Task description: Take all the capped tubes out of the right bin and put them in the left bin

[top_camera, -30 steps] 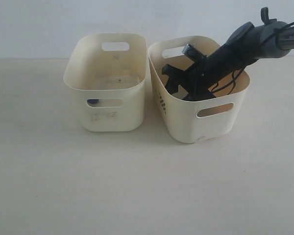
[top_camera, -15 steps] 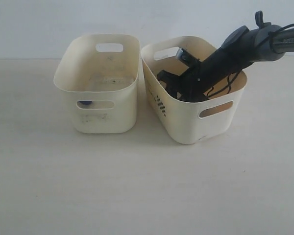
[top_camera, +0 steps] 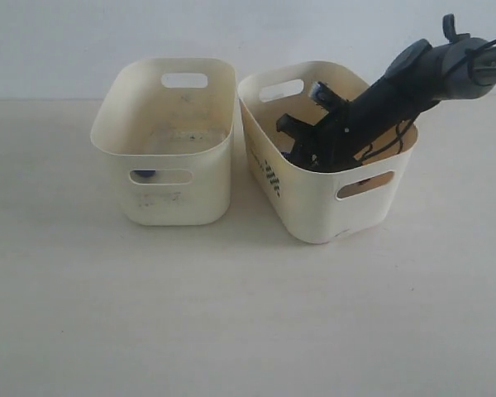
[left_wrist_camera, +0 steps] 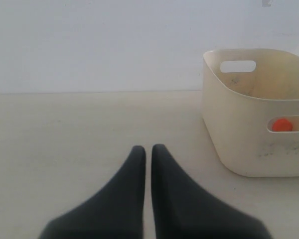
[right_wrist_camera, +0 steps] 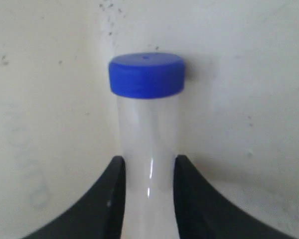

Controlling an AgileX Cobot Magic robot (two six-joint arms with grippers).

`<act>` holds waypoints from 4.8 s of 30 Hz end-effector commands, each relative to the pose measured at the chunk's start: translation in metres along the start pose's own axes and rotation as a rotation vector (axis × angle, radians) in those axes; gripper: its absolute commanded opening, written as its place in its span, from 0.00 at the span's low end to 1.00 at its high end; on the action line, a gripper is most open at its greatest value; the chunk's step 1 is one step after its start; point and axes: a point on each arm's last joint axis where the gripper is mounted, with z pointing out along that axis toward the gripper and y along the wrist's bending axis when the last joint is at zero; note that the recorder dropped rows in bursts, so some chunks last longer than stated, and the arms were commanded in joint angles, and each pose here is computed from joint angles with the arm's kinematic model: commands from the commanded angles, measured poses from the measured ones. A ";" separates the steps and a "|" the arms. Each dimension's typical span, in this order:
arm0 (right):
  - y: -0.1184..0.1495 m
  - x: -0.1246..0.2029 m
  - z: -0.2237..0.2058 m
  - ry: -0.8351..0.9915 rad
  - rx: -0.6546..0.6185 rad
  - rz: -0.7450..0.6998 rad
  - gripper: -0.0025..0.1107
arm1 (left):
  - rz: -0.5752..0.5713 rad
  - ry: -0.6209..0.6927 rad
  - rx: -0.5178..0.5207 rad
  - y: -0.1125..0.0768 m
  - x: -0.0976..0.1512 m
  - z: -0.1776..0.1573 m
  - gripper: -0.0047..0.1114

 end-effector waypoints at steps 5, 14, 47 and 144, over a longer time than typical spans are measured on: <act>0.002 -0.008 -0.043 -0.125 0.171 -0.053 0.02 | -0.016 -0.008 0.001 0.000 -0.002 0.000 0.08; 0.014 -0.010 -0.062 -0.186 0.190 -0.085 0.02 | -0.016 -0.008 0.001 0.000 -0.002 0.000 0.08; 0.021 0.004 -0.158 -0.208 0.591 -0.419 0.45 | -0.016 -0.008 0.001 0.000 -0.002 0.000 0.08; 0.049 -0.004 -0.096 -0.156 0.185 -0.119 0.45 | -0.016 -0.008 0.001 0.000 -0.002 0.000 0.08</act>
